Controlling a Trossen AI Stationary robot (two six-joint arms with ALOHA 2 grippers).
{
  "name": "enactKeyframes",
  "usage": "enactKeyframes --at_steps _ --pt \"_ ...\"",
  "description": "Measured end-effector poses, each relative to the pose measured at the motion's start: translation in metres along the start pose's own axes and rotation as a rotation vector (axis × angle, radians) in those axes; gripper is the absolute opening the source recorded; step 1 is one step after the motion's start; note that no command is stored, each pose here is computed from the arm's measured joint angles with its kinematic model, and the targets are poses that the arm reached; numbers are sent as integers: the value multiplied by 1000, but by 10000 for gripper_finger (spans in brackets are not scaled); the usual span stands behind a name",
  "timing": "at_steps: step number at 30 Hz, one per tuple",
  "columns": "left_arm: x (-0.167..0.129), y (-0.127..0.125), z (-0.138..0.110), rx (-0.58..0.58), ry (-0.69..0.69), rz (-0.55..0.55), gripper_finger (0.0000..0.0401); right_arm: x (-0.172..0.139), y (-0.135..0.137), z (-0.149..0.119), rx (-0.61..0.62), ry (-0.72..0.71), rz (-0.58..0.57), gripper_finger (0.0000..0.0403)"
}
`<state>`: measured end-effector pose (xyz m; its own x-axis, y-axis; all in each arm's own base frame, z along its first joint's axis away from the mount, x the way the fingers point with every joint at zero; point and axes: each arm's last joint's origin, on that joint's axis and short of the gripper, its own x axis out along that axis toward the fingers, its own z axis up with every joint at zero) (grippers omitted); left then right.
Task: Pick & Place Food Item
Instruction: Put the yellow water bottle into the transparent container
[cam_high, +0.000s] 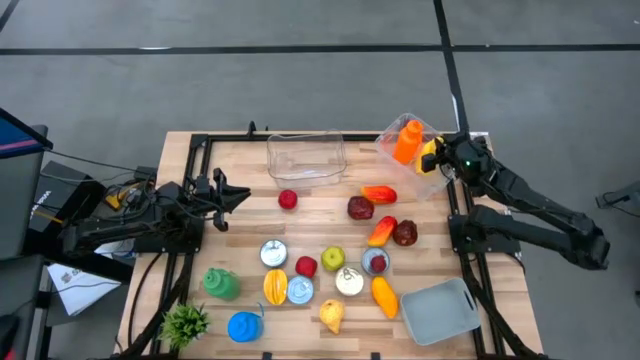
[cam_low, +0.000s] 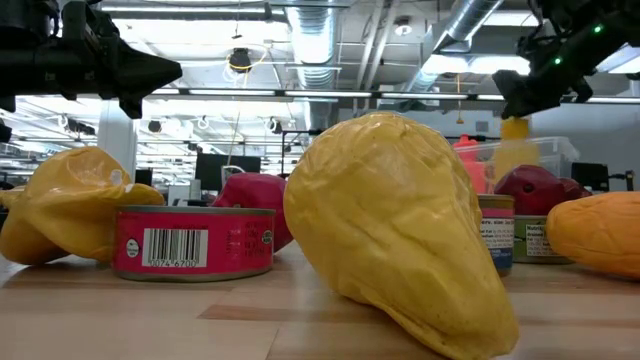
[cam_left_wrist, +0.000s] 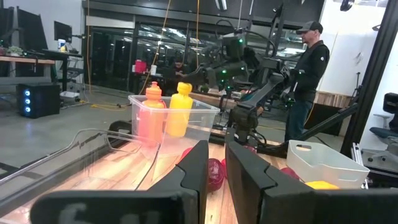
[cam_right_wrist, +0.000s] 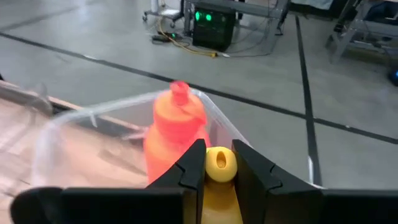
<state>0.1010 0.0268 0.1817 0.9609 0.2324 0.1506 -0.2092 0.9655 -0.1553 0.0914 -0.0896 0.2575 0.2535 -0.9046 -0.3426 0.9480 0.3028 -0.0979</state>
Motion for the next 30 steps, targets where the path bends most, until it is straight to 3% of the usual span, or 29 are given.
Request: enactKeyframes --at_steps 6,13,30 --pt "0 0 0 0 0 0 44 8 -8 -1 45 9 33 54" --pt "0 0 0 0 0 0 44 22 -13 -14 60 61 -7 54" --pt "0 0 0 0 -1 0 44 36 -9 -12 72 58 14 57"
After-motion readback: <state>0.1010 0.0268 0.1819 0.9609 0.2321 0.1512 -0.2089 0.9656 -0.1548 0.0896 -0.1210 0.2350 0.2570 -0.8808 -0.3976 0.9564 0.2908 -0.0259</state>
